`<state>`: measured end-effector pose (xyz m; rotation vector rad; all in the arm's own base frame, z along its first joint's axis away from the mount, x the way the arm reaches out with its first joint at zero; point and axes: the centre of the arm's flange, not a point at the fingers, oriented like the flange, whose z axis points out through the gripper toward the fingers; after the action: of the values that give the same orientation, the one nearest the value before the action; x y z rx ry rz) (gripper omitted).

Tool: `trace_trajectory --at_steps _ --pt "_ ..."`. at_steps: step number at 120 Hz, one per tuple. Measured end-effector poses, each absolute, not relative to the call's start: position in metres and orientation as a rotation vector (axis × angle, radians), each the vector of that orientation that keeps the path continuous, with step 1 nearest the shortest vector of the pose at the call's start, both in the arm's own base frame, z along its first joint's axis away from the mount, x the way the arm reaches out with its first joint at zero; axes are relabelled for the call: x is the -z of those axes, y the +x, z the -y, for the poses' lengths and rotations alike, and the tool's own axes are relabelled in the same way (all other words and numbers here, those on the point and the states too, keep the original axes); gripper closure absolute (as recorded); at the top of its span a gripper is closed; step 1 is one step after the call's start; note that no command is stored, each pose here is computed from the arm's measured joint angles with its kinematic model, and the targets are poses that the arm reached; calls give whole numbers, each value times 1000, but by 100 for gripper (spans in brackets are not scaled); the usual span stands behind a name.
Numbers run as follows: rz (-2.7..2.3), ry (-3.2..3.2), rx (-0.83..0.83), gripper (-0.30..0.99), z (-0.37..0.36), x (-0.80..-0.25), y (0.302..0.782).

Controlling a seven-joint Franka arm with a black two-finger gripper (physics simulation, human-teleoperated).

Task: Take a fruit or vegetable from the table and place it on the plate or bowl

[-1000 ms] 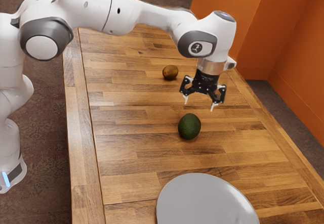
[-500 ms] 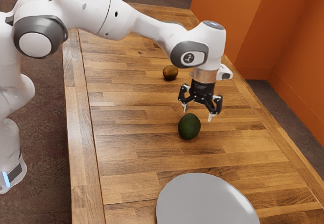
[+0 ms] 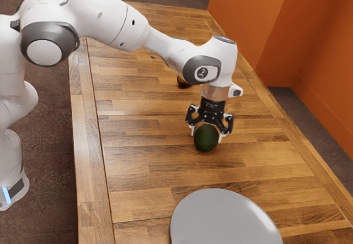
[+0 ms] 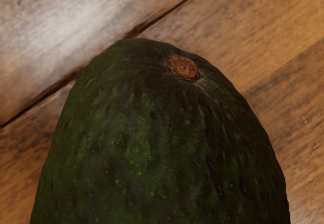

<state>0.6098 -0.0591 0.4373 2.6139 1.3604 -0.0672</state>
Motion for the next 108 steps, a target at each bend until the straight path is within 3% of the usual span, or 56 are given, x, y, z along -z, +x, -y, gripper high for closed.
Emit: trace_trajectory --at_steps 25,45,67,85,108 --pt "-1438 2550 120 1 61 -421 613" --pt "-1484 2512 131 24 62 -421 614" --pt "-1500 2494 95 35 69 -438 617" --pt "-1368 2581 -54 36 131 -486 621" --pt "-1179 2694 -184 36 246 -528 582"
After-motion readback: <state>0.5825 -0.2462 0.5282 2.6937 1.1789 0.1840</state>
